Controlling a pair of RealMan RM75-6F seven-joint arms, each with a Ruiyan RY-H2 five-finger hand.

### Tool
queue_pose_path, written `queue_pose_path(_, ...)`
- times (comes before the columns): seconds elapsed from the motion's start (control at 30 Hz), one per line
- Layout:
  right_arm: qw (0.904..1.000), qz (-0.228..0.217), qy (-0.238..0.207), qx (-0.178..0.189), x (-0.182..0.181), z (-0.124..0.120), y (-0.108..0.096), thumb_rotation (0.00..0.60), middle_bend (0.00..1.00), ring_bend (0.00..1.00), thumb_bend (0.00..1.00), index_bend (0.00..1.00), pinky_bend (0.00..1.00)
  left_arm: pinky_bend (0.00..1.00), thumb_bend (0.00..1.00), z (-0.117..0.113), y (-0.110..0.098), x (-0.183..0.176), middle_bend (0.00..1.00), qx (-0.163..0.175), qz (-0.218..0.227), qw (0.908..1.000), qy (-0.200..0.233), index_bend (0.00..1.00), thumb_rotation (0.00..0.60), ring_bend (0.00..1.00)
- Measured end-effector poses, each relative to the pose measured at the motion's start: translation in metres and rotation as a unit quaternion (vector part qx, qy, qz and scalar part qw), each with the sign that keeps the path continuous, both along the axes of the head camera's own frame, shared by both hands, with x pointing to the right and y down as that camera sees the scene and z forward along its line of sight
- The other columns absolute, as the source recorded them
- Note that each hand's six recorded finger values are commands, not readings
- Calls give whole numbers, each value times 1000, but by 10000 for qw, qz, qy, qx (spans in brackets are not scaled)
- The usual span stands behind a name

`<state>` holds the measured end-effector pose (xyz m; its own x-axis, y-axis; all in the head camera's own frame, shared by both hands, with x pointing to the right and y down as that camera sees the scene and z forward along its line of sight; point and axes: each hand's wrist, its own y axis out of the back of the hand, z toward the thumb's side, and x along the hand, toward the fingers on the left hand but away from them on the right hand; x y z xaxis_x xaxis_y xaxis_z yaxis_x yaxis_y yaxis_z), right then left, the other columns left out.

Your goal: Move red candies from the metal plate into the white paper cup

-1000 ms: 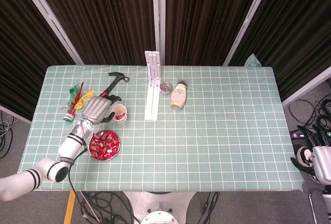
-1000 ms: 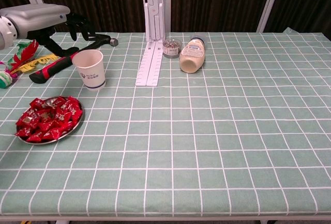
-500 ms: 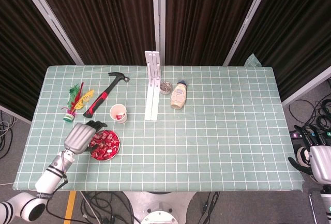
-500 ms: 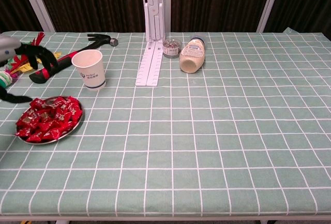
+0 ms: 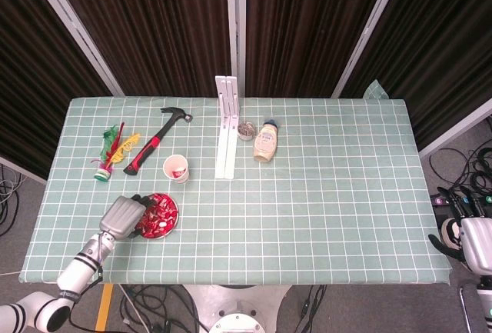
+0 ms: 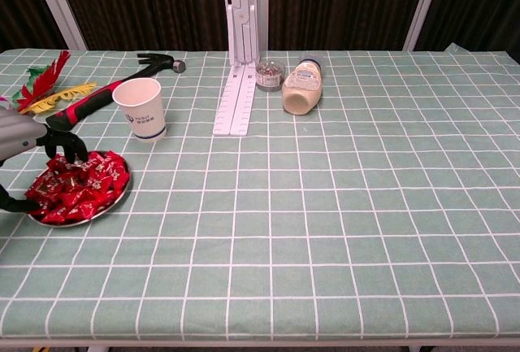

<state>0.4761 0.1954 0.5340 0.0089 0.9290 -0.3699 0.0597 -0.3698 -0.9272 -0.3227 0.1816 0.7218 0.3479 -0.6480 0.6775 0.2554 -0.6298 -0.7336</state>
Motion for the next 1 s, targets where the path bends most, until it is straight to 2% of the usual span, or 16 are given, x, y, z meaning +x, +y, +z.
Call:
queue_pose_path(0.4, 10000, -1, 23, -1, -1, -1, 0, 600, 216, 81, 96, 119, 302, 1000, 239, 12, -2, 3, 432, -52, 108, 9999, -98, 361, 600, 378)
queue_pose_path(1.0, 10000, 25, 17, -22, 1, 0, -1, 600, 216, 81, 96, 119, 308, 1000, 302, 18, -5, 14, 529, -56, 247, 9997, 28, 479, 600, 480)
